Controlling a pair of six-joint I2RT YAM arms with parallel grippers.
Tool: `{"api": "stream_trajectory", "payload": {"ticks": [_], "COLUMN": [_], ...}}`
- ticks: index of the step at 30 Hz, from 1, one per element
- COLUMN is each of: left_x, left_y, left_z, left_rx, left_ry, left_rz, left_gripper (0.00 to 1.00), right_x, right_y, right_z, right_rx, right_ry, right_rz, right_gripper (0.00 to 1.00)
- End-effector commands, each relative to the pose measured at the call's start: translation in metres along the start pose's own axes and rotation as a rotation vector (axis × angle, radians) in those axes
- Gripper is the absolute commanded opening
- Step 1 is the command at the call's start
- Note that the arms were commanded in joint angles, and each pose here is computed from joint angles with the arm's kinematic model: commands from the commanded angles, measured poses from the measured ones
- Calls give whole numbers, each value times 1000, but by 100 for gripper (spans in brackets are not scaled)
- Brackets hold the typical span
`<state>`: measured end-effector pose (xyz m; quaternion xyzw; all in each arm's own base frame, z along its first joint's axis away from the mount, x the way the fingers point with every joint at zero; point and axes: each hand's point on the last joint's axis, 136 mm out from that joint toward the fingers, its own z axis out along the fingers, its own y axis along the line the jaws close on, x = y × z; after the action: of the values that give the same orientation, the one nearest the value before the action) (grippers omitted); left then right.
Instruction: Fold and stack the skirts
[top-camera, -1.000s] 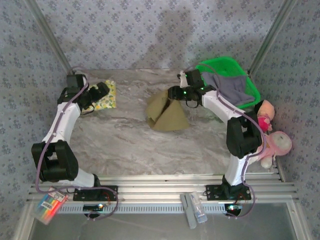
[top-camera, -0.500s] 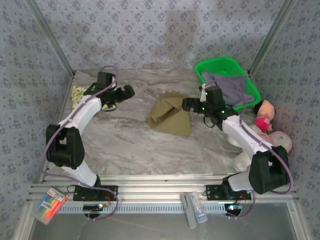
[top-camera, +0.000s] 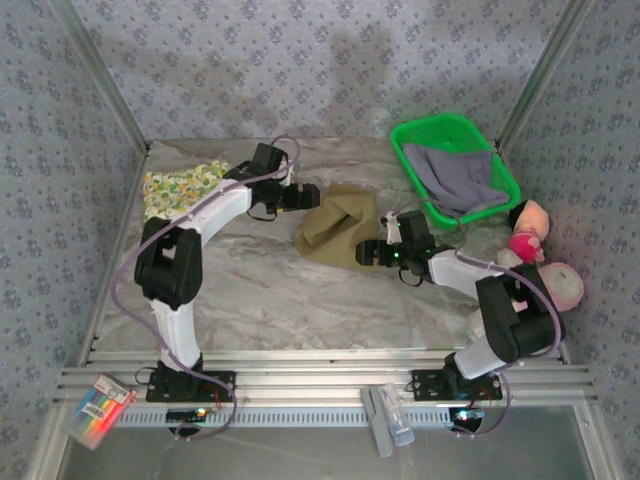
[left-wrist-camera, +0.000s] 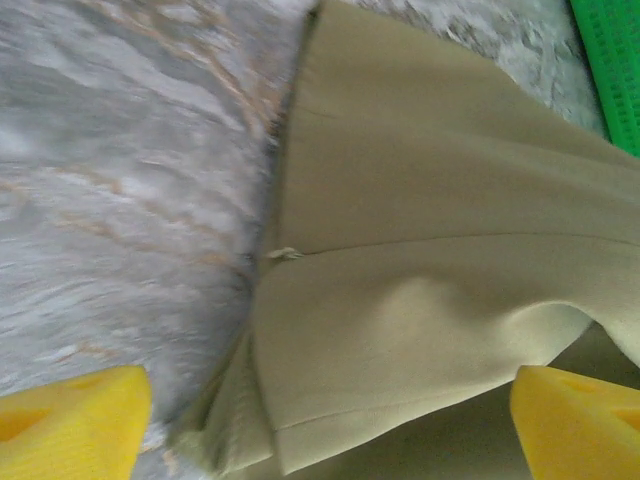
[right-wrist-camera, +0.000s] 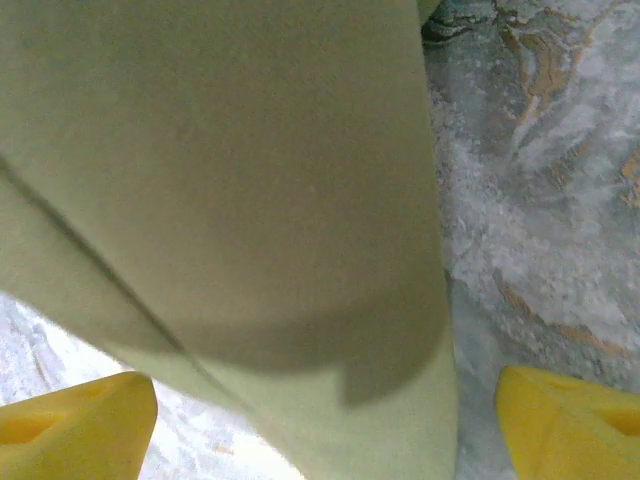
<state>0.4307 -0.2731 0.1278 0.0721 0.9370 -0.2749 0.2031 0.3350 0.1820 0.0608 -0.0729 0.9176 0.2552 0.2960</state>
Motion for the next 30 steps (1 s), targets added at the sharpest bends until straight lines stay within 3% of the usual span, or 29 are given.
{"api": "stream_trajectory", "payload": {"ticks": [1,5,7,8,10,12,15,21,26,30], "left_x": [21,31,33,33,28,18,-2,-44,-79,-106], "left_y": [-16,-24,-26,-26,-20,-13,-15,-26,-23,-10], "left_z": [17,35,45,50,60,63,55,8,-43,-82], "left_rx": [91,128,130,125,88,63,81,72,-13,-104], "left_ry": [113,139,143,147,134,100,51,-81,-213,-326], "left_rz": [77,112,112,111,94,76,56,97,140,162], "left_gripper": [87,83,74,65,35,20,0,0,0,0], "right_x": [-17,-16,-14,-16,-20,-26,-42,-66,-89,-125], "right_y": [4,0,-1,-1,-7,-15,-19,-21,-27,-39], "right_z": [8,16,17,16,10,2,-17,-47,-71,-89], "right_rx": [-10,-5,2,5,54,113,140,142,218,297], "right_ry": [-86,-87,-76,-73,-48,-18,-12,26,87,58], "right_rz": [0,-7,-27,-40,-68,-94,-126,-236,-394,-469], "right_gripper": [88,77,66,58,38,20,8,0,0,0]}}
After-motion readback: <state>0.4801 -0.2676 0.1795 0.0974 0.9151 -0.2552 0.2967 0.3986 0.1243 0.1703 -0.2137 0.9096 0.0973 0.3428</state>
